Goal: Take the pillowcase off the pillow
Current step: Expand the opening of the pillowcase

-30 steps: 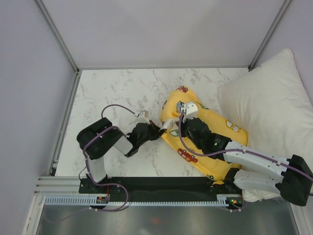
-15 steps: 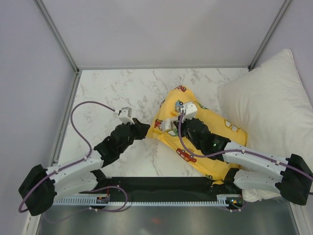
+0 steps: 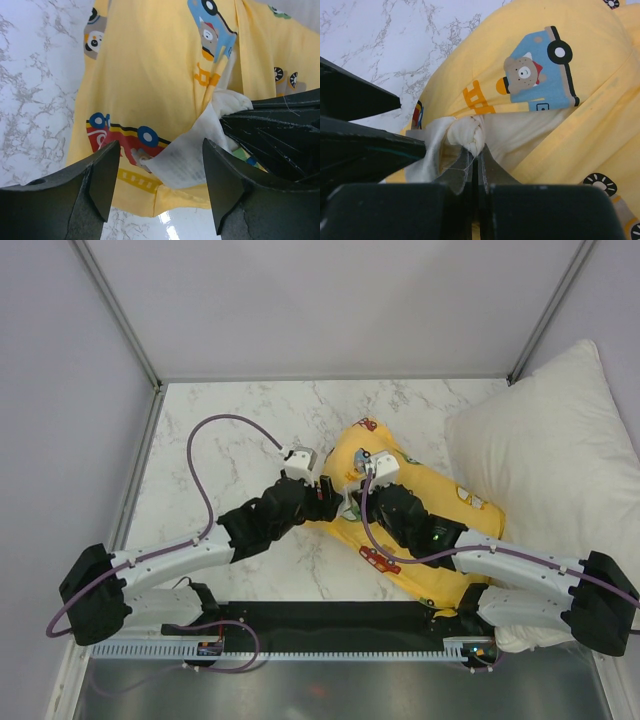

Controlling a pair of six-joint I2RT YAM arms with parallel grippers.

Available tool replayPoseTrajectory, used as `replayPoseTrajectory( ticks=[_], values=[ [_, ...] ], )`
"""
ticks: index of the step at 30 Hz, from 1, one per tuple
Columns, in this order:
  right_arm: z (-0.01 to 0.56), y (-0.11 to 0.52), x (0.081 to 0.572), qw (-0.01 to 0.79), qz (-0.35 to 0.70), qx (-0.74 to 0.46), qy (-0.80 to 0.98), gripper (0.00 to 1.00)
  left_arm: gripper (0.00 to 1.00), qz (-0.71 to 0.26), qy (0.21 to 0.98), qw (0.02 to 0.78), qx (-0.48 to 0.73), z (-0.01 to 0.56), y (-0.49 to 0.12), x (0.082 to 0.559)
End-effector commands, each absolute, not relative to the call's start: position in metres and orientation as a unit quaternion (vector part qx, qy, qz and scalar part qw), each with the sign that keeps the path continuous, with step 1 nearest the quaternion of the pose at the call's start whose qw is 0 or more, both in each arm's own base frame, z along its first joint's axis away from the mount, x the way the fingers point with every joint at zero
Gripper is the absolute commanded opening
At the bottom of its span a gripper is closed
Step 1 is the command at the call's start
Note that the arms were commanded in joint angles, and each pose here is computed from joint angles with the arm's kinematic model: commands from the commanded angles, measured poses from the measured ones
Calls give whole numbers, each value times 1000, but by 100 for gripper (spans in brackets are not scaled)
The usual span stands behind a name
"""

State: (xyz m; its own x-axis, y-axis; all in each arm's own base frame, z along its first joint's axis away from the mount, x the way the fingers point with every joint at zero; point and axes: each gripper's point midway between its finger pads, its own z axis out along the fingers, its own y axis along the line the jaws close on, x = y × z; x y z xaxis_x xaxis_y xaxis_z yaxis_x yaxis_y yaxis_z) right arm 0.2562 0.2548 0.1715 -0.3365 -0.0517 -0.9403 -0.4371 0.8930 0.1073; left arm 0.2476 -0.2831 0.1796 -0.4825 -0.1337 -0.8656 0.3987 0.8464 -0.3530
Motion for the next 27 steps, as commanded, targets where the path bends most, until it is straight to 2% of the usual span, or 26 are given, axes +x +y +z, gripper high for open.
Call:
replayPoseTrajectory(
  ticks=[1, 7, 16, 20, 22, 27],
  values=[
    [182, 245, 258, 573, 166, -133, 792, 0, 74, -257, 808, 519, 106, 197, -299, 249],
    [178, 242, 255, 570, 166, -135, 793, 0, 75, -256, 801, 533, 95, 200, -304, 246],
    [177, 238, 250, 567, 169, -136, 794, 0, 75, -252, 764, 592, 46, 244, -285, 246],
    [177, 240, 249, 565, 170, -140, 795, 0, 75, -229, 778, 582, 68, 240, -300, 254],
    [176, 240, 249, 565, 169, -140, 795, 0, 75, -198, 798, 562, 87, 217, -306, 257],
    [175, 242, 249, 563, 171, -142, 796, 0, 76, -216, 801, 550, 95, 206, -316, 254]
  ],
)
